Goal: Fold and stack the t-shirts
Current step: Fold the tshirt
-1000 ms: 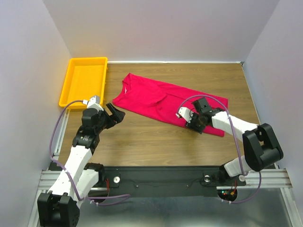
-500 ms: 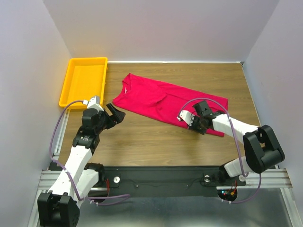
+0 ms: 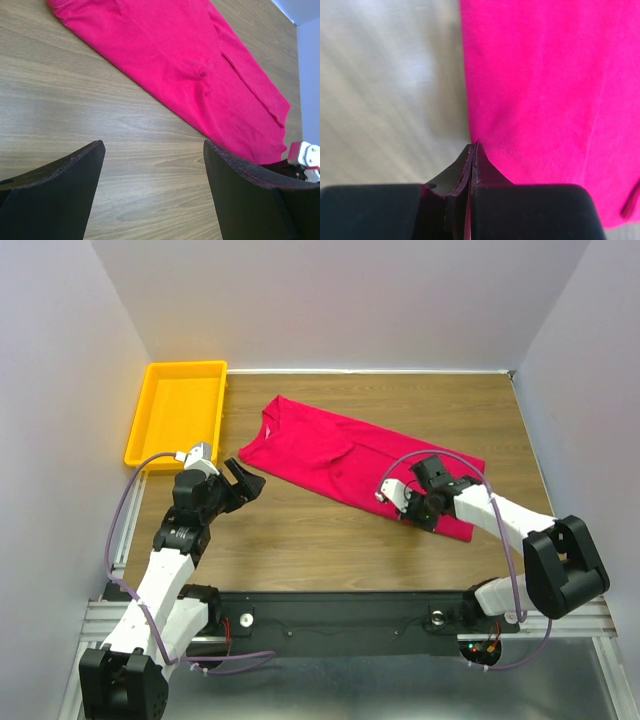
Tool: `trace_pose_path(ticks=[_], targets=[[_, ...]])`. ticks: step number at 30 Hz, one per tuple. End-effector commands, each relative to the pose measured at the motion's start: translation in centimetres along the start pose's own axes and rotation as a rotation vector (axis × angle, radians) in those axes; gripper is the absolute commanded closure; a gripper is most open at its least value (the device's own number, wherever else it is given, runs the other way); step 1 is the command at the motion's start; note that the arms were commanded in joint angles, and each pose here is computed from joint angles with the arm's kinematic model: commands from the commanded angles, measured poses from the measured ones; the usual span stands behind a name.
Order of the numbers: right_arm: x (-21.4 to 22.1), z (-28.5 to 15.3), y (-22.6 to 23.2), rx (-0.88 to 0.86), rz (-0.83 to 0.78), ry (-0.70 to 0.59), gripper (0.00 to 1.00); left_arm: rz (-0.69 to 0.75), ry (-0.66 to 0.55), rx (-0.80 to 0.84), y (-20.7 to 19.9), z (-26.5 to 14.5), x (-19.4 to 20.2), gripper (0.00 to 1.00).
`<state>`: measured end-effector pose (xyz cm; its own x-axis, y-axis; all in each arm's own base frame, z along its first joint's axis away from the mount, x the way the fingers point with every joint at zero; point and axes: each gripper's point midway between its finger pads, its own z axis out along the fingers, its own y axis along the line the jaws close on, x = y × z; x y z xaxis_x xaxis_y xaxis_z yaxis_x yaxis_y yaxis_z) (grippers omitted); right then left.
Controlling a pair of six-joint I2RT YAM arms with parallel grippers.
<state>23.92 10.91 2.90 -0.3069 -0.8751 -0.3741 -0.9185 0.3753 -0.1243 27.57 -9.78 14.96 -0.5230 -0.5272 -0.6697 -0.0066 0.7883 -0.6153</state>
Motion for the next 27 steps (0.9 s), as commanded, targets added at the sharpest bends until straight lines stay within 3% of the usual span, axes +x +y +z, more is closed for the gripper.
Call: trace_pose_path(ticks=[1,11,12,13,14,16,19,20,22,25,27], targets=[[-0.3,-1.0,4.6,-0.19,-0.054,-0.022,0.99,0.011,-0.033,0.044,-0.9,-0.1,-0.8,0.09],[-1.5,-0.9,13.1,-0.484,-0.273,0.016,0.98,0.0,-0.015,0.044,-0.8,0.1,-0.4,0.09],[-2.0,-0.9,13.4,-0.489,-0.281,0.013,0.91,-0.001,-0.016,0.045,-0.8,0.1,-0.4,0.09],[-2.7,-0.9,13.7,-0.503,-0.28,-0.001,0.69,-0.001,-0.016,0.043,-0.8,0.1,-0.4,0.09],[-4.8,-1.4,13.0,-0.487,-0.27,-0.038,0.58,-0.001,-0.018,0.041,-0.8,0.0,-0.5,0.09],[-7.0,-2.2,11.4,-0.419,-0.258,-0.076,0.36,0.003,-0.019,0.037,-0.8,0.0,-0.6,0.09],[-12.7,-4.4,6.8,-0.259,-0.205,-0.212,0.24,0.003,-0.027,0.036,-0.8,-0.1,-0.8,0.09],[-14.0,-4.7,4.0,-0.204,-0.113,-0.254,0.2,0.004,-0.027,0.036,-0.9,-0.1,-0.8,0.09],[-17.3,-5.1,-0.6,-0.161,-0.01,-0.332,0.2,0.008,-0.026,0.033,-0.9,0.0,-0.9,0.09],[-18.8,-4.7,-9.6,-0.12,0.281,-0.417,0.22,0.015,-0.025,0.026,-1.0,0.0,-1.2,0.09],[-19.7,-3.8,-12.5,-0.119,0.457,-0.439,0.23,0.016,-0.029,0.022,-0.9,0.0,-1.3,0.09]])
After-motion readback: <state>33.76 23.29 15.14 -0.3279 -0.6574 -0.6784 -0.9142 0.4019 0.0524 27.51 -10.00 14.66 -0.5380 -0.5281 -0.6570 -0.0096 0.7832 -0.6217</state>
